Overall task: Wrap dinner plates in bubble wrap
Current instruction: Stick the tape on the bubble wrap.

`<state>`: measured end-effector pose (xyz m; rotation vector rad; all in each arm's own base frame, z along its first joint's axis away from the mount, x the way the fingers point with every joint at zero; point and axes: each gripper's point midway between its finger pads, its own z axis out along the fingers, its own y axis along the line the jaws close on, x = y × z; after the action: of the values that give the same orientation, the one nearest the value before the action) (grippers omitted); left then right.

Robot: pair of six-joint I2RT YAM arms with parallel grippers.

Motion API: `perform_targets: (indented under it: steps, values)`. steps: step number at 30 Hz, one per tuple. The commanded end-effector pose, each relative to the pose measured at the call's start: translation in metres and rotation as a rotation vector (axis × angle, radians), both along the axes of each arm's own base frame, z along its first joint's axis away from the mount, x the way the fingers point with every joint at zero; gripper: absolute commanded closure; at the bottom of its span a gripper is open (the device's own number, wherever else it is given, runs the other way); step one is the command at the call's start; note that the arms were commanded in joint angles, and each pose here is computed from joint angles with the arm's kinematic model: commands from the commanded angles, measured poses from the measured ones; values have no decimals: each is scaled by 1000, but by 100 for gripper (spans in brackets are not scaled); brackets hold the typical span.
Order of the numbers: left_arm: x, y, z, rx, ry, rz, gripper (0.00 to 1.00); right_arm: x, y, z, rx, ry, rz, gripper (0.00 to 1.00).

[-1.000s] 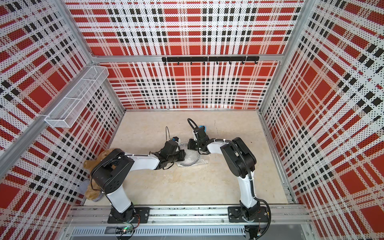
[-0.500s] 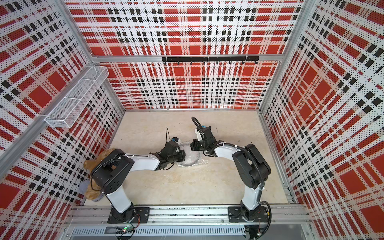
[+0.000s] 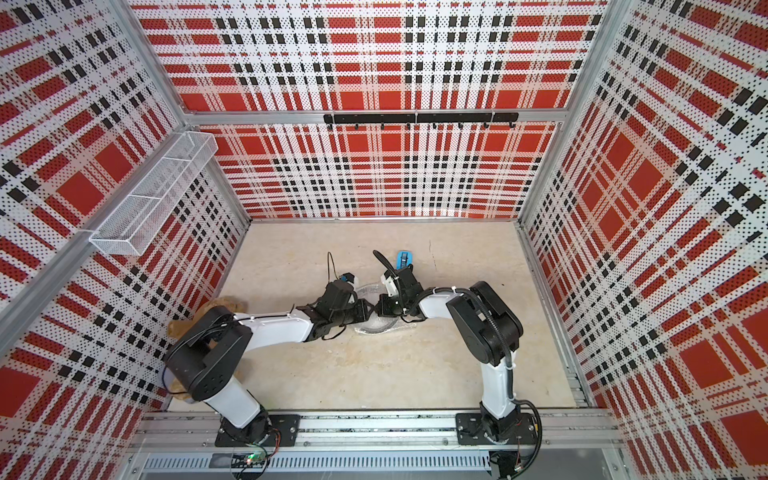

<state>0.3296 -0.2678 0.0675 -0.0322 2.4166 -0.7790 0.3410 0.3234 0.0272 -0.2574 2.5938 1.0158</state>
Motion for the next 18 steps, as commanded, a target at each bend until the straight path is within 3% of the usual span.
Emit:
perform_targets:
  steps: [1,6,11,18]
  values:
    - [2,5,33,-69,-34,20,65,-17,-33,-45,-166,117,-68,100]
    - [4,16,50,-156,-43,59,64,-17,-33,-43,-166,113,-74,100]
    - [13,-3,44,-225,30,6,80,-16,-33,-43,-163,111,-80,100]
    - [18,-29,33,-255,71,-23,86,-16,-34,-43,-164,112,-87,100]
